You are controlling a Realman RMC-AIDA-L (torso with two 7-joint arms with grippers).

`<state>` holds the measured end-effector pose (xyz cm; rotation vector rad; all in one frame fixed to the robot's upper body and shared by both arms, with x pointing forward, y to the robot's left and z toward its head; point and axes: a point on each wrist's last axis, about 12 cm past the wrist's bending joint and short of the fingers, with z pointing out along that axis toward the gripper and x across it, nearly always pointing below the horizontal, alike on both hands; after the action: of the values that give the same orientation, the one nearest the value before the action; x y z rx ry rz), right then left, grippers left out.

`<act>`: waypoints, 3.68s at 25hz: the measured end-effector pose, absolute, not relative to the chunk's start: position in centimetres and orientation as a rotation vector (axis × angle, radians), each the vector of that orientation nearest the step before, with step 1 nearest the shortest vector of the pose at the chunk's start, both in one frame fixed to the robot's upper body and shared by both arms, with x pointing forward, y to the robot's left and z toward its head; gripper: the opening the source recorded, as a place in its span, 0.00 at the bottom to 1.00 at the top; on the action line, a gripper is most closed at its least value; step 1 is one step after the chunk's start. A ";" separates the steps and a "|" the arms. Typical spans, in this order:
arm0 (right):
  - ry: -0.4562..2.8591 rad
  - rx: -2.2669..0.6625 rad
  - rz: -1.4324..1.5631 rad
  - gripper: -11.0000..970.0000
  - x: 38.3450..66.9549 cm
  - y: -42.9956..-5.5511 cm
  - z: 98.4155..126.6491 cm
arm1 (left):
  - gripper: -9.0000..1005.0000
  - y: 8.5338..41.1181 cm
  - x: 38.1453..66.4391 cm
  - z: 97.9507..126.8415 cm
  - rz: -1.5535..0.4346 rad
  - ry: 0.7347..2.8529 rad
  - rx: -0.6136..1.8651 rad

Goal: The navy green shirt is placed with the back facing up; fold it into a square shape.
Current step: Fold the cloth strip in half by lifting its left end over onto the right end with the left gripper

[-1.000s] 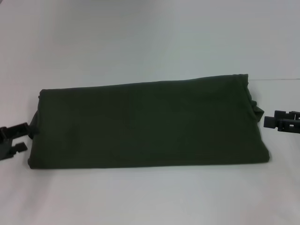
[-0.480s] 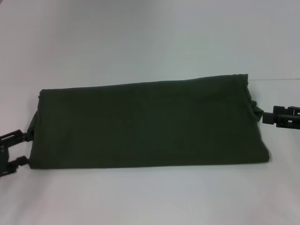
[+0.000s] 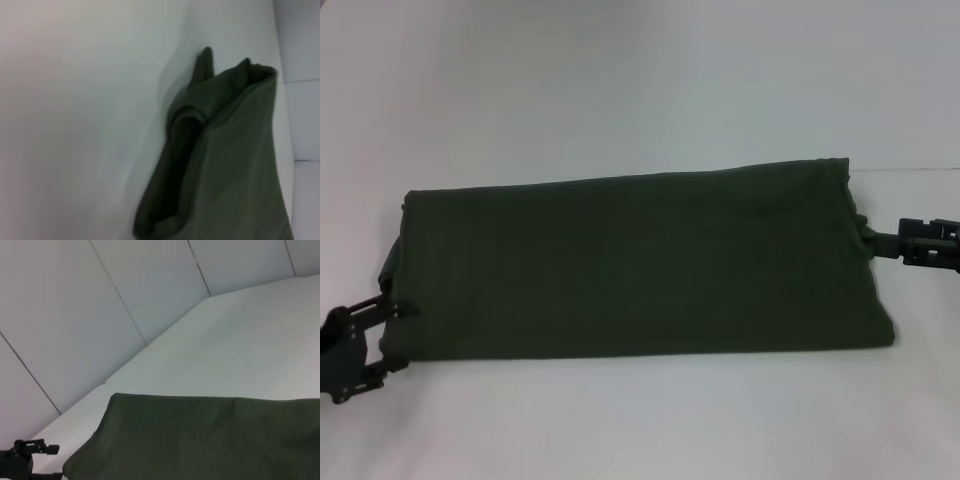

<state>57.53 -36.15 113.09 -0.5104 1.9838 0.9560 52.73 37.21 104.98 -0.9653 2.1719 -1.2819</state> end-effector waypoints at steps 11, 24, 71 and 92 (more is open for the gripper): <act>1.980 -0.512 0.944 0.93 57.8 -36.0 113.2 | 0.79 36.9 52.6 104.0 -1.263 2.167 -1.037; 1.976 -0.514 0.931 0.93 58.2 -35.8 113.3 | 0.79 36.9 53.2 103.5 -1.214 2.148 -1.101; 1.971 -0.504 0.922 0.93 58.2 -35.9 113.2 | 0.79 35.6 56.5 104.2 -1.150 2.110 -1.055; 1.969 -0.505 0.933 0.93 58.1 -35.8 113.1 | 0.76 35.0 56.5 103.9 -1.149 2.120 -1.043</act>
<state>58.07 -35.82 113.12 -0.5055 1.9694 0.9332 56.50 35.01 103.89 -1.0431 2.1205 -1.1493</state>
